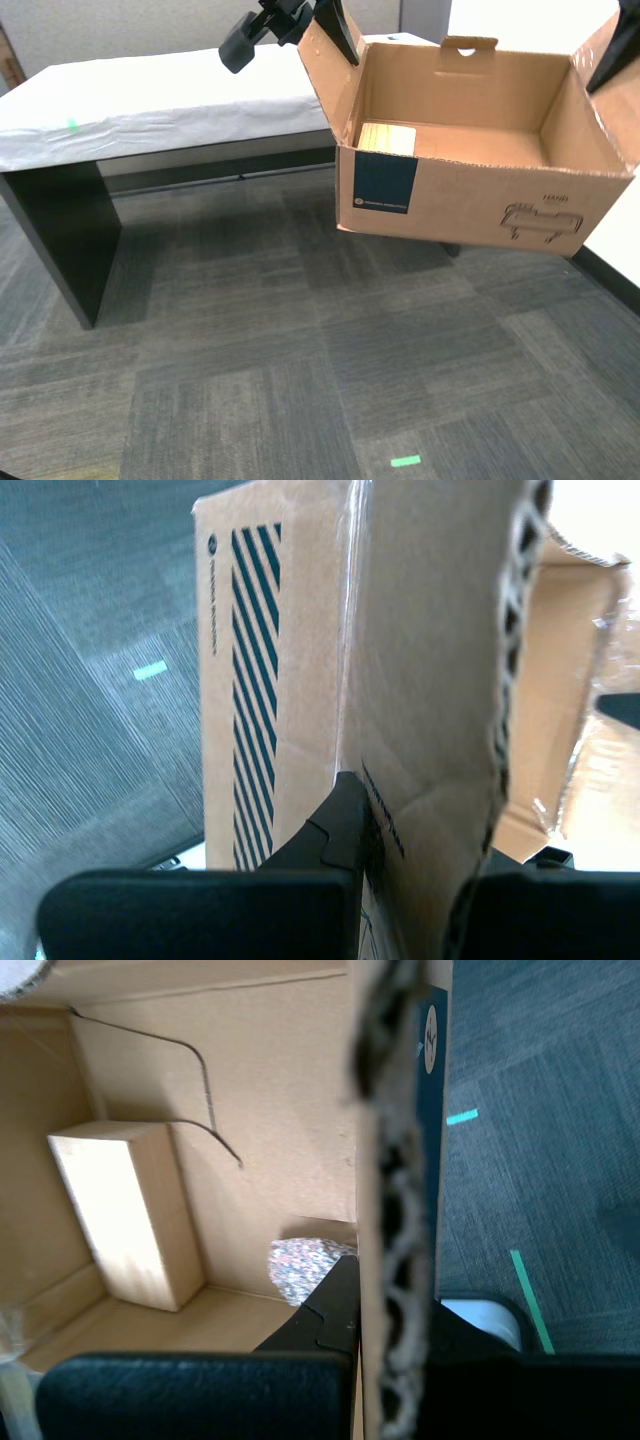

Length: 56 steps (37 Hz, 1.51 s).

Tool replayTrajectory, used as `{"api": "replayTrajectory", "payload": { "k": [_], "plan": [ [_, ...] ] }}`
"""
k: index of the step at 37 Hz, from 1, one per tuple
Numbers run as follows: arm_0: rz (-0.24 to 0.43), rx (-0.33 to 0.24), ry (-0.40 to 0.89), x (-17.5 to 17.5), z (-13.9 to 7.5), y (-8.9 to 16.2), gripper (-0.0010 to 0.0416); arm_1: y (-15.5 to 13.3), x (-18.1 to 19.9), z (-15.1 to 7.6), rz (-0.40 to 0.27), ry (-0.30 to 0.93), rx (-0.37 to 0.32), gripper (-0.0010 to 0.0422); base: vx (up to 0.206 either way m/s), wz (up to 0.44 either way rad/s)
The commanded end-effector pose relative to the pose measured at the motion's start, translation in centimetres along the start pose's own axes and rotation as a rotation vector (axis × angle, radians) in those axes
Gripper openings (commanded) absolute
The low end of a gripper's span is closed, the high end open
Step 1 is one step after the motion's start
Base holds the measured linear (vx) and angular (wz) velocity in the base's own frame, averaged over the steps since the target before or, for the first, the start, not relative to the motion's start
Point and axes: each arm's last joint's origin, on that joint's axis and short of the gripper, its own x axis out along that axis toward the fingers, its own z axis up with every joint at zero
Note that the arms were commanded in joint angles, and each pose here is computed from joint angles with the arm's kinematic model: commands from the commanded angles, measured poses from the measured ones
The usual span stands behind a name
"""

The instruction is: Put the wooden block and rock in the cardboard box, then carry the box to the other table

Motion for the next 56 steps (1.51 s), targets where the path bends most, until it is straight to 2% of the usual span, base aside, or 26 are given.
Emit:
{"api": "replayTrajectory", "payload": {
  "k": [1,9,16,20,33,40,47,56],
  "plan": [
    [0.013,0.03,0.021,0.8,-0.5,-0.4,-0.0001,-0.3,0.0,0.2,-0.03,-0.011,0.04,-0.0001,0.118,0.156],
    [0.014,0.065,0.02,1.5,-0.8,-0.8,-0.0001,-0.5,0.0,0.3,-0.061,-0.017,0.099,-0.0001,0.118,0.13],
    [0.024,0.064,-0.009,0.7,-0.1,-0.3,-0.0001,-0.5,0.0,0.3,-0.062,-0.014,0.15,-0.0001,0.123,0.151],
    [0.029,0.059,-0.024,0.3,0.2,0.0,-0.0001,-0.4,0.0,0.2,-0.056,-0.003,0.148,-0.0001,0.121,0.078],
    [0.041,0.04,-0.059,-0.7,0.8,0.7,-0.0001,0.8,1.0,-1.0,-0.037,0.056,0.103,-0.0001,0.126,0.052],
    [0.039,0.008,-0.051,-0.5,0.7,0.6,-0.0001,1.4,1.0,-1.9,-0.022,0.073,0.077,-0.0001,0.142,0.021],
    [0.029,-0.036,-0.028,-0.5,0.5,0.5,-0.0001,2.5,0.7,-3.8,-0.006,0.099,0.041,-0.0001,0.154,-0.001],
    [0.019,-0.09,0.002,-0.5,0.2,0.4,-0.0001,3.0,-1.4,-5.9,0.009,0.021,-0.022,-0.0001,0.164,-0.019]
  ]
}}
